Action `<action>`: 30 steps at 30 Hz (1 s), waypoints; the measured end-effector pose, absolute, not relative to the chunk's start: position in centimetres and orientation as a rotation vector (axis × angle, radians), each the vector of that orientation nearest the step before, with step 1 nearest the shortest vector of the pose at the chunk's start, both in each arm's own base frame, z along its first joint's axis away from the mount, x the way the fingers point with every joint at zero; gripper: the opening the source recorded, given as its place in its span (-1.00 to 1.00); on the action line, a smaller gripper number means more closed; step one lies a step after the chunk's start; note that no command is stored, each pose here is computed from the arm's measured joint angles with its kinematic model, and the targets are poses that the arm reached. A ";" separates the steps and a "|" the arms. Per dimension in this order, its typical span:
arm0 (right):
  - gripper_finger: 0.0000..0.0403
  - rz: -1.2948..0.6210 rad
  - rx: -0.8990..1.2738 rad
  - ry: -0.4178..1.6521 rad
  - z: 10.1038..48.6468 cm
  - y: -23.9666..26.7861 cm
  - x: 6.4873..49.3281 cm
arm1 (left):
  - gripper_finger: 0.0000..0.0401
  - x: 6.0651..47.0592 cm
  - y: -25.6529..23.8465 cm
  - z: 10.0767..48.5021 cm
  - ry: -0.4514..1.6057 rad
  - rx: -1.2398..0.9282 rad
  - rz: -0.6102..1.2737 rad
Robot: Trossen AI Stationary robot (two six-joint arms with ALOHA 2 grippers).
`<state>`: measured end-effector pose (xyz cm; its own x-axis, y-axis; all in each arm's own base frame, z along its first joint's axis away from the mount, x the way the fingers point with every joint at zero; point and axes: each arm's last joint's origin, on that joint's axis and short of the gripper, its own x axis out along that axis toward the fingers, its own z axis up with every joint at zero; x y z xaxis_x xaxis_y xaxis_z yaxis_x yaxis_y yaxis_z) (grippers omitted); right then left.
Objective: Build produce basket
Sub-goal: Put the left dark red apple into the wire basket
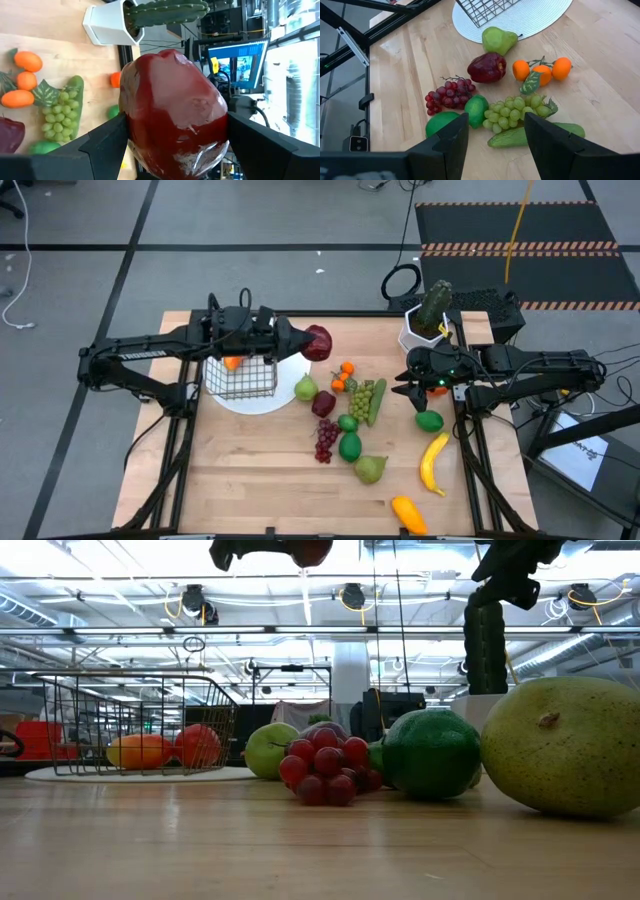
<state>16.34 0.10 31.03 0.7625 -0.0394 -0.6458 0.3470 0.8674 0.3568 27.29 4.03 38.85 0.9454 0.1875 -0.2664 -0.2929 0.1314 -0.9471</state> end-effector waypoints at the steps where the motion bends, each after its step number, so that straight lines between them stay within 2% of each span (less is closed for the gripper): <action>1: -0.08 -0.220 0.484 0.676 31.0 0.1 16.3 | 0.57 27.3 4.0 38.8 0.093 -1.380 0.348; 11: -0.08 -0.223 0.483 0.676 31.0 0.1 16.3 | 0.57 27.2 4.8 38.8 0.120 -1.111 0.350; 22: -0.08 -0.224 0.483 0.675 31.0 0.1 16.3 | 0.57 27.1 5.2 38.7 0.210 -0.600 0.313; 30: -0.08 -0.224 0.483 0.675 31.0 0.1 16.3 | 0.57 27.1 5.2 38.7 0.244 -0.364 0.284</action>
<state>16.34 0.08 31.03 0.7624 -0.0443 -0.6456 0.3505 0.8669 0.3545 27.05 5.16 38.68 0.9316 0.2276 -0.2834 -0.3143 0.8961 -0.3135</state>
